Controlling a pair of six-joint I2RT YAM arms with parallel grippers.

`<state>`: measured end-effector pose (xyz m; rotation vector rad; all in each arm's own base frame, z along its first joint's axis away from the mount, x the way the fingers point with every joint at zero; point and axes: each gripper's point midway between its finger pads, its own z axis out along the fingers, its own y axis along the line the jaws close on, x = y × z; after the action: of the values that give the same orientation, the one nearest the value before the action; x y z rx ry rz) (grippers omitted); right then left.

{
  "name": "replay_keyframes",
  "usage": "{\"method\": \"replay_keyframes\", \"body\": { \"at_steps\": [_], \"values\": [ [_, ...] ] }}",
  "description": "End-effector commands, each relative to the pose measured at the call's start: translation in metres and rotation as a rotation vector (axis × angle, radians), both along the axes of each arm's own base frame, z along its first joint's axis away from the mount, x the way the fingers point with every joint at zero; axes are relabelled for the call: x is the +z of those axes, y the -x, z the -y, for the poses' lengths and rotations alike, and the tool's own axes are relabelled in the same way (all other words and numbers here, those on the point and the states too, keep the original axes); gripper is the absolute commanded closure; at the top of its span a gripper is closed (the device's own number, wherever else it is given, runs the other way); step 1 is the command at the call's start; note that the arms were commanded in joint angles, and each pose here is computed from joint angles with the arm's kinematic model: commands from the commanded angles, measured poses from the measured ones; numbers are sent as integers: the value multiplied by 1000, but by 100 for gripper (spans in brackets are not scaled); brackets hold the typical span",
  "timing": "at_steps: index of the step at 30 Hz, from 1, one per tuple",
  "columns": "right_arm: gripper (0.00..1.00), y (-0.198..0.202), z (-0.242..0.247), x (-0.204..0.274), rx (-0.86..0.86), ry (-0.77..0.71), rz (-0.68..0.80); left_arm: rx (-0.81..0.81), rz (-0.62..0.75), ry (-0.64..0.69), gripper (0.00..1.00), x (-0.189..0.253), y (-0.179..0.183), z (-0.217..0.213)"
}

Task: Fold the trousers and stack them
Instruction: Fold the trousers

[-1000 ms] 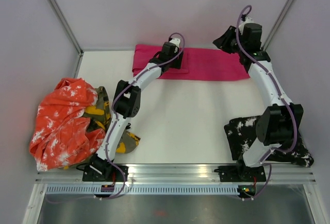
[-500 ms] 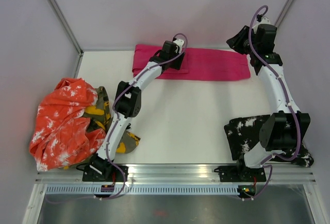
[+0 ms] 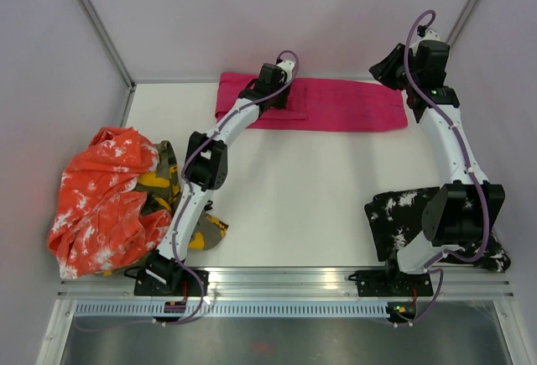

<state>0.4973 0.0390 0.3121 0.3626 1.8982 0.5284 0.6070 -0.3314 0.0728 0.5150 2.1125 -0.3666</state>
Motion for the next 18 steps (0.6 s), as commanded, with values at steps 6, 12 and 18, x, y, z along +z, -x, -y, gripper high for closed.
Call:
{"method": "replay_keyframes", "body": {
  "at_steps": [6, 12, 18],
  "values": [
    [68, 6, 2, -9, -12, 3, -15, 8, 115, 101, 98, 70, -1, 4],
    [69, 9, 1, -24, -8, -1, -48, 8, 125, 154, 98, 107, 21, -3],
    [70, 13, -3, -43, 10, -17, -91, 4, 67, 197, 98, 94, 38, 2]
  ]
}}
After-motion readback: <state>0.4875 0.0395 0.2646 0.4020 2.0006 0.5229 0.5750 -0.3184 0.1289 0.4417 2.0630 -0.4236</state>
